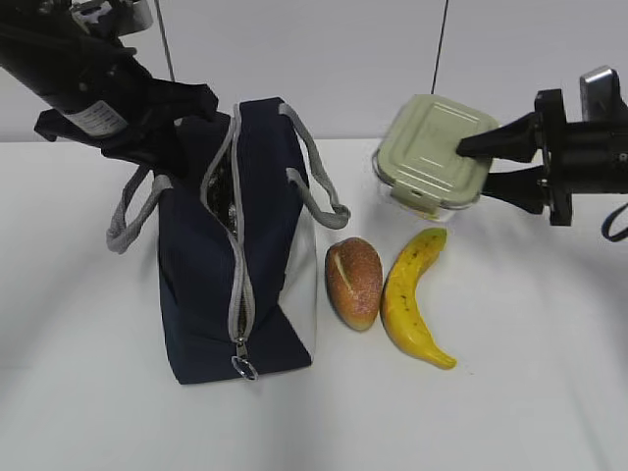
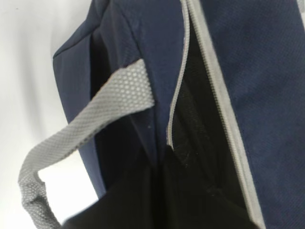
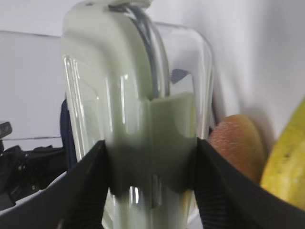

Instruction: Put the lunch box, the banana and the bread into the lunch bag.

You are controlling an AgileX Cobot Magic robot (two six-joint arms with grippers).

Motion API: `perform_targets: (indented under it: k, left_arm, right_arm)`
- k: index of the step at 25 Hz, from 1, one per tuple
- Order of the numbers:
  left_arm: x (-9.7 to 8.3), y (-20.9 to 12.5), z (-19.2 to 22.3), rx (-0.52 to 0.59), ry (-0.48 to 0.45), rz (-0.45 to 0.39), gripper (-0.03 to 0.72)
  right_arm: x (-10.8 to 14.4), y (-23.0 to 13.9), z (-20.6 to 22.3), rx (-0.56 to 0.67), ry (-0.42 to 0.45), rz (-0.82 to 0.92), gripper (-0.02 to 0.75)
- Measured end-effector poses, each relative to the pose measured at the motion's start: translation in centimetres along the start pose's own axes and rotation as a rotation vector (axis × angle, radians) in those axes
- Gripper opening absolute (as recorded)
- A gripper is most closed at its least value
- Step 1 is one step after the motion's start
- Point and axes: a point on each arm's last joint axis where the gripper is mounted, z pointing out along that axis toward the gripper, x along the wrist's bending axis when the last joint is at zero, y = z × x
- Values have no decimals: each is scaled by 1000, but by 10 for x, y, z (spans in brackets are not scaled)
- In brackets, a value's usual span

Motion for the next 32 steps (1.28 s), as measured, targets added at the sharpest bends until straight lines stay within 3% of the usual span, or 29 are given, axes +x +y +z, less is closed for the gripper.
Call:
perform_targets:
  k: [10, 18, 21, 28, 32]
  left_arm:
    - [-5, 4, -21, -90, -22, 1, -3]
    - [-5, 4, -21, -91, -28, -4, -3]
    - [-5, 5, -21, -92, -28, -4, -3]
    - [-5, 5, -21, -93, -30, -6, -3]
    - [-5, 5, -21, -93, -31, -7, -3]
  right_arm:
    - [92, 0, 43, 100, 146, -157, 384]
    - [136, -15, 73, 227, 173, -282, 383]
    - [129, -24, 88, 274, 135, -297, 383]
    - [86, -29, 113, 330, -9, -272, 383]
    - [80, -28, 116, 324, -53, -271, 383]
